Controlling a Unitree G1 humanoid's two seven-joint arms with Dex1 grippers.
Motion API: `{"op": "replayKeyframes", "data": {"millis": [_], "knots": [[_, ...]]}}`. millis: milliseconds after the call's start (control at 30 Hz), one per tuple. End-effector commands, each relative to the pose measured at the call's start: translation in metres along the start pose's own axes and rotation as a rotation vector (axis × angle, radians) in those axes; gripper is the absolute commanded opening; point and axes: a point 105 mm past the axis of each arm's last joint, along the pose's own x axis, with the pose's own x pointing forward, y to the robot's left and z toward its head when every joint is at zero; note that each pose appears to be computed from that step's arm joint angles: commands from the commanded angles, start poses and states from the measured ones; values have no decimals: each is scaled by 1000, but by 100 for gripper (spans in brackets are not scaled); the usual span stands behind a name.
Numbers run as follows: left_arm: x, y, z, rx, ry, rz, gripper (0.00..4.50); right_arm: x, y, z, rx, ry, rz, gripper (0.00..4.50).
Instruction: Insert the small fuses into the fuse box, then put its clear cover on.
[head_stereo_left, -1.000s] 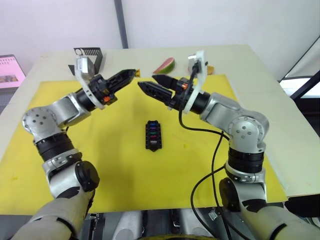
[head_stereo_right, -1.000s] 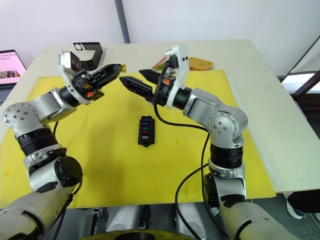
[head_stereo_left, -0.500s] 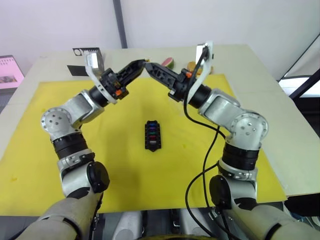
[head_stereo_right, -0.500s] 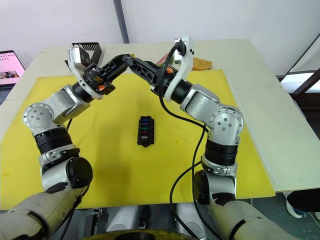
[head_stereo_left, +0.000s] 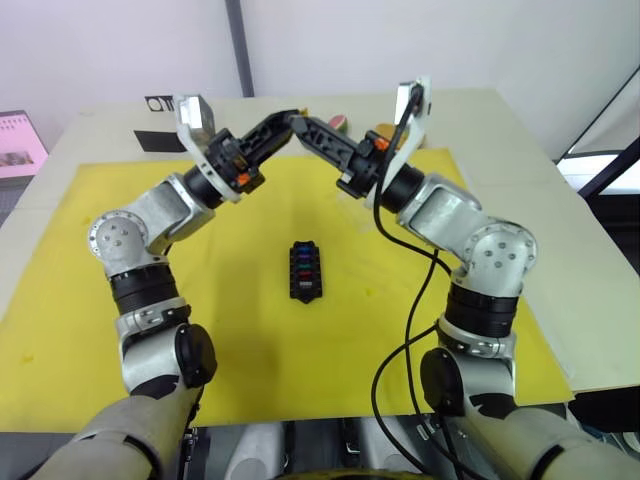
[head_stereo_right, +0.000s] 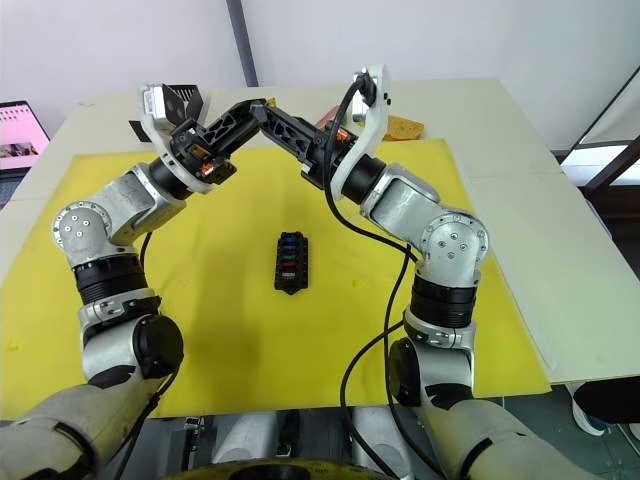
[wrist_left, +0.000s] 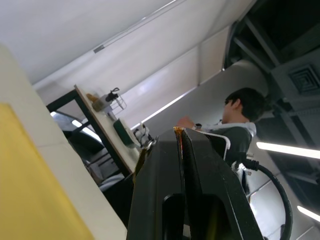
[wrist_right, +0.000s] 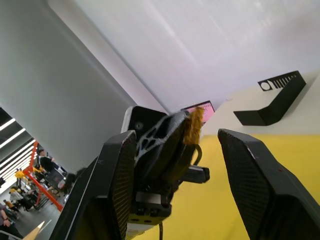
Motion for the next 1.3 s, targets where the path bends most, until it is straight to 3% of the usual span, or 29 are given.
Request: {"op": "replayKeyframes", "data": {"millis": [33,100,400,533,567,633,733,933,1100,1300], "knots": [[1,-9,1,24,3,-35,0,0,14,13,-4,-46,57,103],[0,-9,1,23,3,-33,0,0,15,14,0,-45,62,9],[-9,-2,3,79,27,30,0,-3,18,15,0,-36,74,3],[-36,-7,9,161,83,55,126,-9,20,19,-18,-23,87,0],[-45,-9,10,197,116,72,192,-12,20,20,-27,-12,93,0],[-57,-10,11,258,171,98,281,-15,21,21,-44,11,102,0],[-76,-3,8,499,327,183,425,-23,20,18,-138,121,118,0],[-90,25,-23,869,698,151,438,-33,-3,-18,-582,487,88,0],[-86,53,-40,1165,911,87,438,-37,-38,-47,-970,756,143,0],[-74,65,-44,1242,963,39,438,-24,-52,-57,-1098,864,206,0]]}}
